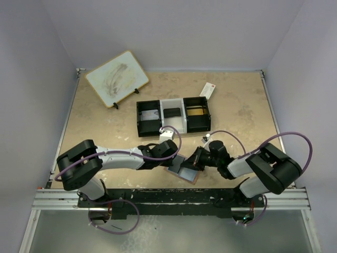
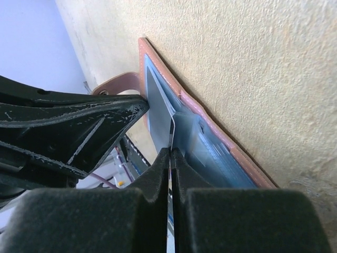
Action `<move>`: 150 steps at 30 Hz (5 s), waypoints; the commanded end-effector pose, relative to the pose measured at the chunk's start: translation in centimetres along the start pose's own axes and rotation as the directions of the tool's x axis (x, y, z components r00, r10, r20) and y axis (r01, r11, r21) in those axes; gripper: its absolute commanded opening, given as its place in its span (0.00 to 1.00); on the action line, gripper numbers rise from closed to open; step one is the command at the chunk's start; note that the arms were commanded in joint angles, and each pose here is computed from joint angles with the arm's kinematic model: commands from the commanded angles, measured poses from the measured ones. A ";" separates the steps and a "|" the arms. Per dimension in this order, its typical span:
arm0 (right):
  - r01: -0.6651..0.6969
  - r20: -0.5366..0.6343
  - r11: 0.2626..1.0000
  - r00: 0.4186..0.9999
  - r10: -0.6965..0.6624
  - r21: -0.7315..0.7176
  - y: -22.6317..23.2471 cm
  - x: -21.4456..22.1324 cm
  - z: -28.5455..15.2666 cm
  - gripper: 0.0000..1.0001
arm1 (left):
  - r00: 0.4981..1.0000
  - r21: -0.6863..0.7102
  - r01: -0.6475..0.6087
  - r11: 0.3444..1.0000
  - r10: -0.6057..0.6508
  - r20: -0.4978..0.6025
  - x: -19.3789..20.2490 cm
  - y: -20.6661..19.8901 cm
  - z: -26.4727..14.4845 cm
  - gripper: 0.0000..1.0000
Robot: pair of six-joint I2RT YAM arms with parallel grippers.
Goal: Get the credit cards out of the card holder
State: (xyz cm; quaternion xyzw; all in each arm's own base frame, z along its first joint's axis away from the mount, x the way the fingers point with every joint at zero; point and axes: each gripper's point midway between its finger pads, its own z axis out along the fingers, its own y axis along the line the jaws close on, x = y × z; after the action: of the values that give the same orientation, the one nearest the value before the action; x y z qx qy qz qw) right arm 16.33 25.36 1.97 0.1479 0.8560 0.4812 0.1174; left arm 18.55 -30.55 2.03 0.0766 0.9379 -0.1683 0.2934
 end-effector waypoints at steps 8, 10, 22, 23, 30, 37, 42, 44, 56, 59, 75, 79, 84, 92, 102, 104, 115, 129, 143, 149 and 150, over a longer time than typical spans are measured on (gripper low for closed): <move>0.017 -0.017 1.000 1.000 -0.017 0.000 -0.1 1.0 -1.7 0.00 | 0.994 -0.132 -0.062 0.989 0.049 -0.097 3.3 3.7 0.5 0.00; 0.015 -0.035 1.000 0.999 -0.015 0.001 -0.4 1.4 -1.9 0.00 | 0.994 -0.135 -0.061 0.989 0.048 -0.097 3.3 3.8 0.5 0.00; 0.025 -0.057 1.000 0.998 -0.024 0.013 -1.0 1.8 -2.3 0.00 | 0.996 -0.119 -0.055 0.991 0.046 -0.077 2.8 3.5 0.0 0.00; 0.024 -0.056 1.000 0.998 -0.024 0.011 -1.0 1.8 -2.4 0.00 | 0.996 -0.116 -0.055 0.992 0.047 -0.074 2.7 3.4 0.0 0.00; 0.085 -0.097 0.996 0.992 -0.083 0.019 -1.1 1.6 -2.9 0.00 | 0.996 -0.127 -0.064 0.990 0.054 -0.078 2.7 3.5 0.1 0.00; 0.079 -0.127 0.997 0.989 -0.076 0.025 -1.8 2.1 -3.2 0.00 | 0.996 -0.125 -0.062 0.990 0.052 -0.078 2.6 3.4 0.2 0.00; 0.095 -0.125 0.995 0.988 -0.094 0.010 -1.6 1.8 -3.4 0.00 | 0.995 -0.129 -0.067 0.989 0.057 -0.081 2.6 3.5 0.1 0.00; 0.111 -0.132 0.994 0.985 -0.109 0.004 -1.5 1.8 -3.6 0.00 | 0.995 -0.131 -0.067 0.989 0.056 -0.081 2.7 3.6 0.0 0.00; 0.123 -0.117 0.992 0.986 -0.118 0.035 -1.8 1.3 -4.0 0.00 | 0.997 -0.119 -0.055 0.991 0.048 -0.062 2.1 3.2 -0.3 0.00; 0.120 -0.099 0.991 0.988 -0.115 0.053 -1.8 0.7 -3.8 0.00 | 0.999 -0.095 -0.047 0.994 0.044 -0.029 0.5 2.1 -1.4 0.03; 0.120 -0.067 0.990 0.991 -0.116 0.074 -1.8 -0.4 -3.0 0.00 | 0.993 0.149 -0.063 0.987 0.076 -0.087 0.5 -4.8 -0.5 0.06; 0.121 -0.033 0.990 0.992 -0.119 0.069 -1.3 -1.0 -3.2 0.00 | 0.988 0.094 -0.073 0.993 0.085 -0.127 2.5 -3.1 0.5 0.00; 0.104 0.042 0.995 0.994 -0.104 0.007 -0.1 -1.6 -3.5 0.04 | 0.987 -0.004 -0.091 0.996 0.090 -0.132 2.8 -1.1 0.8 0.00; 0.074 0.089 0.995 0.994 -0.069 -0.059 1.0 -1.8 -3.9 0.20 | 0.984 -0.010 -0.106 0.994 0.103 -0.144 3.3 -1.0 0.8 0.00; 0.032 0.044 0.999 0.998 -0.034 0.031 -1.5 -1.0 -3.2 0.27 | 0.985 -0.031 -0.110 0.993 0.105 -0.139 3.2 -0.6 0.7 0.00; 0.035 0.049 0.999 0.998 -0.036 0.017 -1.2 -1.0 -3.1 0.28 | 0.985 -0.031 -0.109 0.994 0.103 -0.138 3.2 -0.5 0.7 0.00; 0.093 -0.017 0.996 0.996 -0.093 0.012 -0.1 -0.2 -1.2 0.13 | 0.987 -0.046 -0.101 0.994 0.095 -0.126 2.9 -0.4 0.5 0.00; 0.088 0.060 0.996 0.994 -0.090 0.034 -0.2 0.0 -3.8 0.01 | 0.988 -0.071 -0.102 0.992 0.093 -0.122 3.0 0.3 0.5 0.00; 0.041 0.063 0.999 0.997 -0.041 -0.004 -0.2 0.1 -3.4 0.24 | 0.990 -0.063 -0.093 0.994 0.086 -0.111 2.5 -0.2 0.4 0.00; 0.062 0.102 0.994 0.992 -0.071 0.085 -0.9 -0.4 -4.5 0.00 | 0.992 -0.084 -0.096 0.992 0.088 -0.090 1.9 0.2 0.1 0.00; 0.064 0.111 0.994 0.991 -0.073 0.086 -0.6 -0.5 -4.8 0.00 | 0.993 -0.085 -0.093 0.992 0.086 -0.075 1.5 0.1 -0.1 0.00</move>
State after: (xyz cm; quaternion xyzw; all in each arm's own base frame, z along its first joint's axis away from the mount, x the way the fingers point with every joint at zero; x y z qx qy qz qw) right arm 14.61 22.02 3.54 0.1437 0.8599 0.4633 0.1589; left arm 17.23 -33.44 2.05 0.1073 0.9411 -0.1775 0.2670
